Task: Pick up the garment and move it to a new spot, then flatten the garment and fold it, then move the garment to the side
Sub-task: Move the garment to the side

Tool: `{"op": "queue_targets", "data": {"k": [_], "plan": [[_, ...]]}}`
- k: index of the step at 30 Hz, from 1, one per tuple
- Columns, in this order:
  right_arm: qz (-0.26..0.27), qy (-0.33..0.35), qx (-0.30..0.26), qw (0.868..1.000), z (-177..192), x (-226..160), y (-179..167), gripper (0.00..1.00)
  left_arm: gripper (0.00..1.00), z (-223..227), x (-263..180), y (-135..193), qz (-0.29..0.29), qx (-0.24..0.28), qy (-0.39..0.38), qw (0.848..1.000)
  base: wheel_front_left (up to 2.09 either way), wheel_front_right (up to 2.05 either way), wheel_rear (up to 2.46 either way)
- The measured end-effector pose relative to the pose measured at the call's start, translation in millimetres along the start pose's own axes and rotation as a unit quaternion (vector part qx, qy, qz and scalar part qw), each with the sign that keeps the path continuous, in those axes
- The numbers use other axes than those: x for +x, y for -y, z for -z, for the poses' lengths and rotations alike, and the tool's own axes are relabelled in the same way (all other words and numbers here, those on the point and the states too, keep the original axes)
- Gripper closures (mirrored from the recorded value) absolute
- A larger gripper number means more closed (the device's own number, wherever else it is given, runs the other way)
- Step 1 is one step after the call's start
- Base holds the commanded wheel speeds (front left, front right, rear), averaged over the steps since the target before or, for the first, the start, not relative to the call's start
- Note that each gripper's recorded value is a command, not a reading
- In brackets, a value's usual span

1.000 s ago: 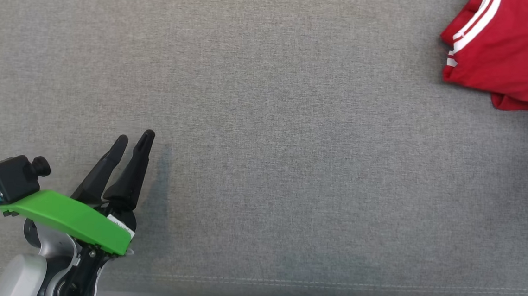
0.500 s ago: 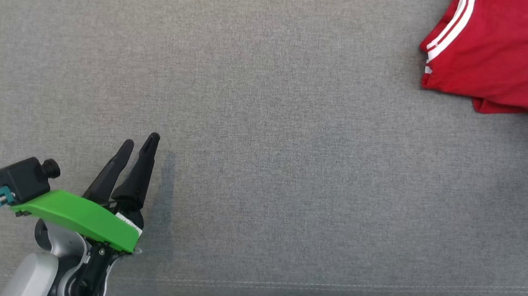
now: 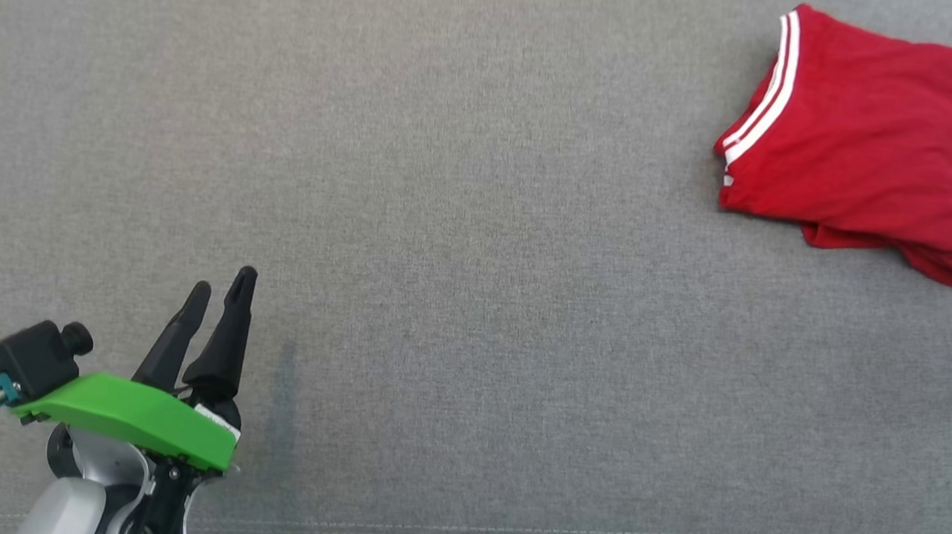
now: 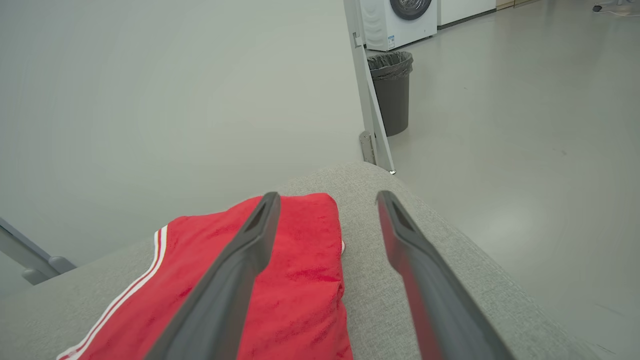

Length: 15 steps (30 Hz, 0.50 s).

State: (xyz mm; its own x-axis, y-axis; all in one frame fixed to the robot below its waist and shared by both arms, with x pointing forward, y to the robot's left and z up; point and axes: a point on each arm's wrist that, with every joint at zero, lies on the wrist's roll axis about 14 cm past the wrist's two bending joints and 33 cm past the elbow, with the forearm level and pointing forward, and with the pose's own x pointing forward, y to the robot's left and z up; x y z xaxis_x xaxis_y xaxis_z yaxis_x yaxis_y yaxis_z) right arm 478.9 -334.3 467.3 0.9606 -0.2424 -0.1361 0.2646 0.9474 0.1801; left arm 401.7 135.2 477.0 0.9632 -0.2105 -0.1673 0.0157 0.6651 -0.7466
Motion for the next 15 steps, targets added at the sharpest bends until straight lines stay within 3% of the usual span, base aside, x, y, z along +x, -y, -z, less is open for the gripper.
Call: {"op": "queue_targets", "data": {"k": [7,9,15], "plan": [[-0.062,0.015,-0.038,0.997,-6,-34,-32,0.0,0.0,-14,-19,5,0.007,0.038,0.036,0.999,0.0,0.0,0.0],[-0.074,0.013,-0.028,0.997,0,-45,-43,0.0,0.0,-18,-25,9,0.014,0.04,0.047,0.998,0.0,0.0,0.0],[-0.101,-0.001,-0.016,0.995,20,-83,-67,0.0,0.0,-20,-46,-3,-0.004,0.114,0.061,0.992,0.0,0.0,0.0]]}}
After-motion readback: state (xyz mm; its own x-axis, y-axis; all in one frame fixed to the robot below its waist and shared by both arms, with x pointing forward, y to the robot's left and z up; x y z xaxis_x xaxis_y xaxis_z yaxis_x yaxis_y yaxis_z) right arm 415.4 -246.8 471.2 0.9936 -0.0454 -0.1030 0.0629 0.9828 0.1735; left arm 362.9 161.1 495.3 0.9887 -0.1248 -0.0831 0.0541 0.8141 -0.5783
